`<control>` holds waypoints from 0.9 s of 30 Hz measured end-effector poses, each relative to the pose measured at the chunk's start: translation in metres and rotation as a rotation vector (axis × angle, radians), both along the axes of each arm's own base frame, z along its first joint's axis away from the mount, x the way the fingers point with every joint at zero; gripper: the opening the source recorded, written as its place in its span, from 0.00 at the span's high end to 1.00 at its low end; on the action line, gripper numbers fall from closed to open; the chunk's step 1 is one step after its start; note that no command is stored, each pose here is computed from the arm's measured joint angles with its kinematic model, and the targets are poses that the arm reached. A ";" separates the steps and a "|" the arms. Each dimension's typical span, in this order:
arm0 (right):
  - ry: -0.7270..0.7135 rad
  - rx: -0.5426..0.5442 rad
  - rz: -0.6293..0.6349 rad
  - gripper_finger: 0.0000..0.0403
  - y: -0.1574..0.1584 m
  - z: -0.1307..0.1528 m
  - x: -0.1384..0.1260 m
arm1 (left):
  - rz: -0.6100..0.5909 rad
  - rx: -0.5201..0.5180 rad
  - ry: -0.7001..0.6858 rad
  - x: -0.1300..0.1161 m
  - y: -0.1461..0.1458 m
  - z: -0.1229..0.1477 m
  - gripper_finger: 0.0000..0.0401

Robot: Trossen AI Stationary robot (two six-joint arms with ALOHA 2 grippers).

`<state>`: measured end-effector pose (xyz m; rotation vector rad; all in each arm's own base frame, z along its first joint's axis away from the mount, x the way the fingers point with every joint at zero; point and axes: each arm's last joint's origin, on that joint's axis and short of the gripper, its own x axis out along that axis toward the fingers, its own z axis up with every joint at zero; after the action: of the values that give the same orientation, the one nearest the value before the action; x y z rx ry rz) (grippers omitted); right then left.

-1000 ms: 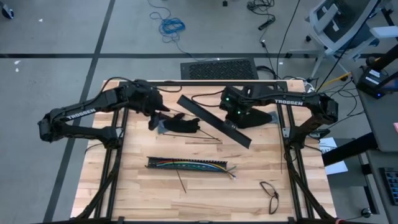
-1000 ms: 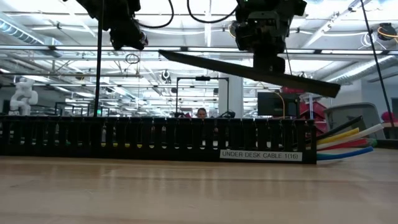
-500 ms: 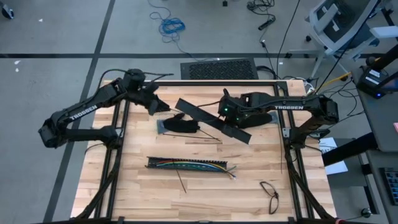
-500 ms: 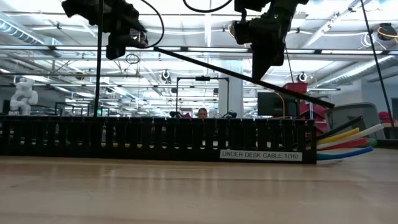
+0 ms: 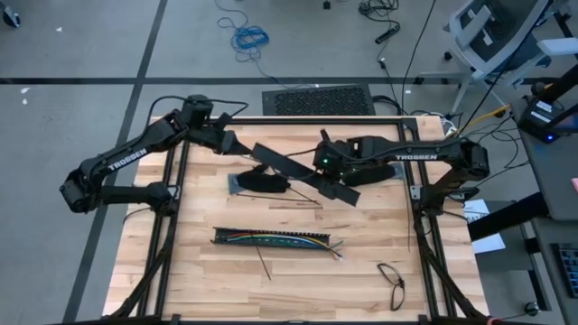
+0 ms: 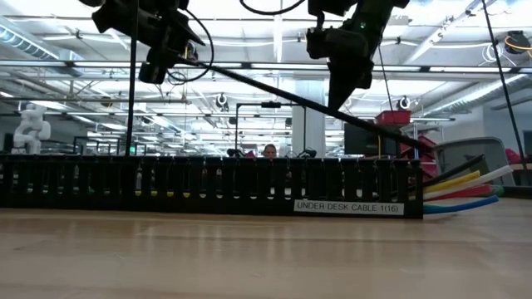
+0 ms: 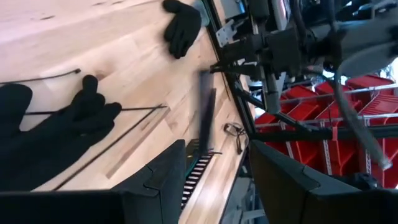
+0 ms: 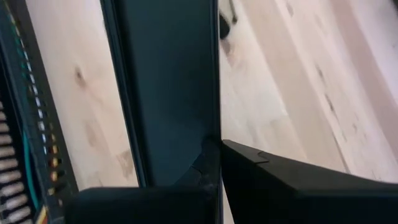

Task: Ziptie cables
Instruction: Close the cable duct

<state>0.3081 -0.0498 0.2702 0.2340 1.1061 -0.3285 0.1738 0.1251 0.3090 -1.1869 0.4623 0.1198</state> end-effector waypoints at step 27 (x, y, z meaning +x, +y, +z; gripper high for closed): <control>-0.091 -0.034 0.067 1.00 0.007 0.000 0.013 | -0.060 -0.074 0.026 0.011 -0.009 -0.005 0.57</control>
<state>0.3216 -0.0428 0.2707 0.1793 1.0153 -0.2742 0.1844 0.1166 0.3039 -1.2437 0.5285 0.0667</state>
